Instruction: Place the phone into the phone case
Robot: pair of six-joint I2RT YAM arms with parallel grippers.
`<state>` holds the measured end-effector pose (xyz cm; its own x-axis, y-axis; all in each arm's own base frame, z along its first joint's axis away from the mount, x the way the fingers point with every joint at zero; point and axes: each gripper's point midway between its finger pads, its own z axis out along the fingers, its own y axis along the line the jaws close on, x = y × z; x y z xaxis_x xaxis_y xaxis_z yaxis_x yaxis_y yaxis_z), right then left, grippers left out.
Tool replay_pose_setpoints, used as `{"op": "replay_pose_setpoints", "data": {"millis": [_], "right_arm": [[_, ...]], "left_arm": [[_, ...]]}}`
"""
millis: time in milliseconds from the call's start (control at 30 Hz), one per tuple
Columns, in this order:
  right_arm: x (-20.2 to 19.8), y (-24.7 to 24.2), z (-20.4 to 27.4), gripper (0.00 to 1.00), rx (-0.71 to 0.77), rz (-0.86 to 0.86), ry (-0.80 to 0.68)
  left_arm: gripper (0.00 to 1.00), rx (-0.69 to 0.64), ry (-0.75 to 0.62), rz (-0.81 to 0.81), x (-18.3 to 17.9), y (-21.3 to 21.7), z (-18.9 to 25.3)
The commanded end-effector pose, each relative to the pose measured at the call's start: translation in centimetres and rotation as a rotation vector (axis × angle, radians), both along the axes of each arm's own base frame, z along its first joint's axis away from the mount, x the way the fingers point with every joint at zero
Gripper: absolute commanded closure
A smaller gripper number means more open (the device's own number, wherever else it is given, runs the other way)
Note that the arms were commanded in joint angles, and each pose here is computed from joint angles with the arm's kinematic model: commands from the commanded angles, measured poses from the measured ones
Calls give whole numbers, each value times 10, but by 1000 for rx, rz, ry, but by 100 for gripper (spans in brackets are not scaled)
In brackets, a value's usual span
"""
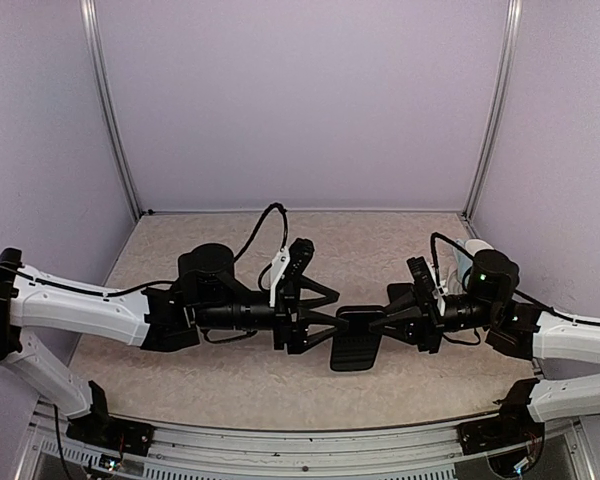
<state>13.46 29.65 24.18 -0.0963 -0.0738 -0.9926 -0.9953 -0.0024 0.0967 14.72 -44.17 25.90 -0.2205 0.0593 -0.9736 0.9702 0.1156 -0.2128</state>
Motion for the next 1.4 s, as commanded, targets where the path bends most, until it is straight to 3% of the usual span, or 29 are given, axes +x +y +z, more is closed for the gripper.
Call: {"op": "replay_pose_setpoints", "data": {"millis": [0, 367, 600, 1000, 1033, 1067, 1100, 1267, 1367], "right_arm": [[-3, -2, 29, 100, 79, 19, -81], [-5, -3, 31, 100, 81, 26, -82], [-3, -6, 32, 100, 80, 7, -95], [-1, -6, 31, 100, 72, 6, -91], [-1, -6, 32, 100, 73, 3, -95], [0, -7, 33, 100, 76, 1, -98], [0, -8, 35, 100, 79, -1, -102], [-3, -10, 44, 100, 99, 12, -118], [-4, -10, 49, 100, 108, 22, -121]], "left_arm": [[28, -13, -32, -58, -10, -11, 7], [59, 17, -44, -105, -14, -30, 5], [100, 71, -9, -125, -17, -32, -9], [100, 34, -40, -11, -3, -23, 3], [83, 40, -40, -6, -2, -23, 4], [57, 50, -40, 9, 1, -21, 2], [47, 54, -43, 25, 4, -18, 0], [36, -17, -70, 29, 0, 9, 8], [32, -22, -71, 2, -5, 2, 8]]}}
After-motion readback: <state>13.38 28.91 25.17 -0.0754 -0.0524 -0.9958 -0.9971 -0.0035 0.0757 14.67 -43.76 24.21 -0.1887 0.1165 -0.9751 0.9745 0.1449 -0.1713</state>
